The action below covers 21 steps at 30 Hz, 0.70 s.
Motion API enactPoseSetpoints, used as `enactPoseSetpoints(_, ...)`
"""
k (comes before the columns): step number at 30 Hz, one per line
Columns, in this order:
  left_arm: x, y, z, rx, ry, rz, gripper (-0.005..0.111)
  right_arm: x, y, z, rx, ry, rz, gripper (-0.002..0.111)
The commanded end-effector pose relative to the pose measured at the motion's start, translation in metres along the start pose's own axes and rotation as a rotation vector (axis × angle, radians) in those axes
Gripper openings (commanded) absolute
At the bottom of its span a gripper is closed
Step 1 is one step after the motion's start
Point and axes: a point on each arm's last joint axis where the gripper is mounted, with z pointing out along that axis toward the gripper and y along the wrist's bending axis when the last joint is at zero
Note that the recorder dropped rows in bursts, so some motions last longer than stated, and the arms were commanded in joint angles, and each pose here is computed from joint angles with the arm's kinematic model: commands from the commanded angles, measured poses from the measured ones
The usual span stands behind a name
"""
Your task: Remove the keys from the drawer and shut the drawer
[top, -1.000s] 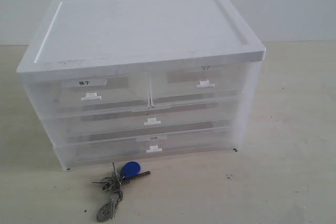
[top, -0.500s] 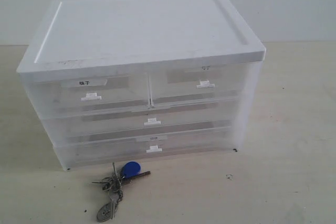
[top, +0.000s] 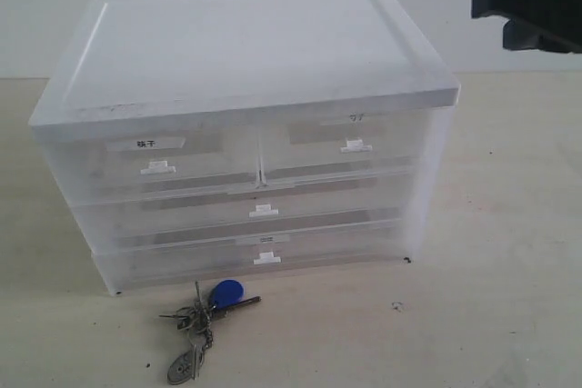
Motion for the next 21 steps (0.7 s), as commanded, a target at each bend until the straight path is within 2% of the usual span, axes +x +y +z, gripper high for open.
enactPoseSetpoints(1, -0.002, 0.000, 0.000, 0.000, -0.012, 0.003, 0.005, 0.001, 0.005, 0.021, -0.112, 0.035, -0.035, 0.000)
enactPoseSetpoints(7, -0.002, 0.000, 0.000, 0.000, -0.012, 0.003, 0.005, 0.012, 0.010, 0.038, -0.136, 0.112, -0.045, 0.000)
enactPoseSetpoints(11, -0.002, 0.000, 0.000, 0.000, -0.012, 0.003, 0.005, 0.021, 0.012, 0.031, -0.164, 0.187, -0.071, 0.000)
enactPoseSetpoints(16, -0.002, 0.000, 0.000, 0.000, -0.012, 0.003, 0.005, 0.018, 0.017, 0.011, -0.214, 0.156, -0.067, 0.000)
enactPoseSetpoints(21, -0.002, 0.000, 0.000, 0.000, -0.012, 0.003, 0.005, 0.023, 0.017, 0.012, -0.223, 0.187, -0.066, 0.000)
